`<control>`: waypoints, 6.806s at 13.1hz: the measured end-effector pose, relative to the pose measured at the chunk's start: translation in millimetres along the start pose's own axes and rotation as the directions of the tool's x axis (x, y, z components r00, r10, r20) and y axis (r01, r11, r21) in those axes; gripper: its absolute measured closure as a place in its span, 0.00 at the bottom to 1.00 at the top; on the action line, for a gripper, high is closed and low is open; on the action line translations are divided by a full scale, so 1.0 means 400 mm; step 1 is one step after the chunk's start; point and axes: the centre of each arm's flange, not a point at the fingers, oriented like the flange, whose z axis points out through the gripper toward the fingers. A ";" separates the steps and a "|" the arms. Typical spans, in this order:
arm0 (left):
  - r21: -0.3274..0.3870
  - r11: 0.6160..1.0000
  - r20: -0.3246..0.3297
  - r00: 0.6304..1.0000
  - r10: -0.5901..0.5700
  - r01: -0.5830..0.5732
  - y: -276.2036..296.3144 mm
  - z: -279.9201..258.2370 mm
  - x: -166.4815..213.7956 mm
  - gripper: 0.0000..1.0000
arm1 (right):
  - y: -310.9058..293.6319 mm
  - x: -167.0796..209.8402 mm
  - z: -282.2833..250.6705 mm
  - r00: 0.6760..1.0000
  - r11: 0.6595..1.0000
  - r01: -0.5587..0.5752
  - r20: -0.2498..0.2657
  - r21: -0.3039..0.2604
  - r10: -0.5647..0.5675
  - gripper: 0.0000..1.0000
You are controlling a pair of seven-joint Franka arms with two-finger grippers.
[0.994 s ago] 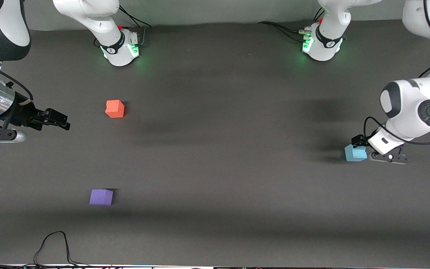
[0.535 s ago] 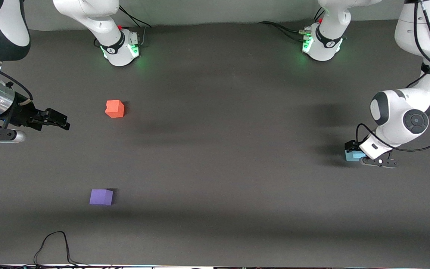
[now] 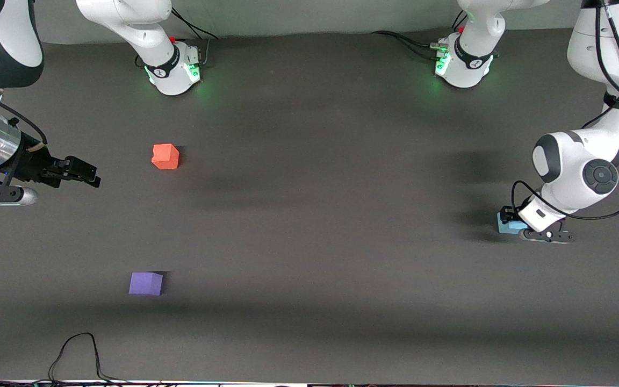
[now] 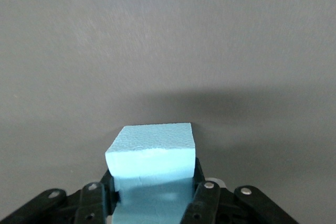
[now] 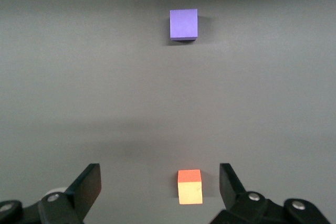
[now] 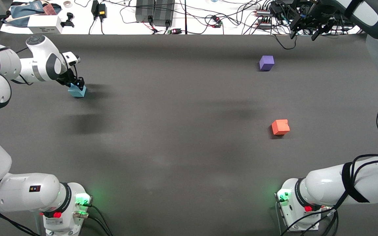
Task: Place blue block between orange and purple blocks
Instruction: 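Close the left gripper on the light-blue block and lift it, then carry the light-blue block with the left gripper toward the table middle, then set the block down and open the left gripper, then withdraw the left gripper while the right gripper reaches toward the block, then grasp the light-blue block with the right gripper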
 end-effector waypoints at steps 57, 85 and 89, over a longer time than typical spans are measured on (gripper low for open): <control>-0.033 0.984 0.166 0.972 -0.165 0.172 0.140 -0.914 0.020 0.00 | -1.022 -0.244 0.918 0.975 0.976 0.218 0.038 -0.008 -0.217 0.00; -0.028 0.995 0.143 0.986 -0.086 0.091 0.179 -0.962 -0.030 0.00 | 0.114 -0.070 0.652 0.996 0.999 -0.026 0.083 0.019 0.024 0.48; -0.027 0.995 0.143 0.986 -0.087 0.092 0.178 -0.962 -0.030 0.00 | 0.100 -0.067 0.826 0.996 0.999 -0.022 0.085 -0.041 0.026 0.48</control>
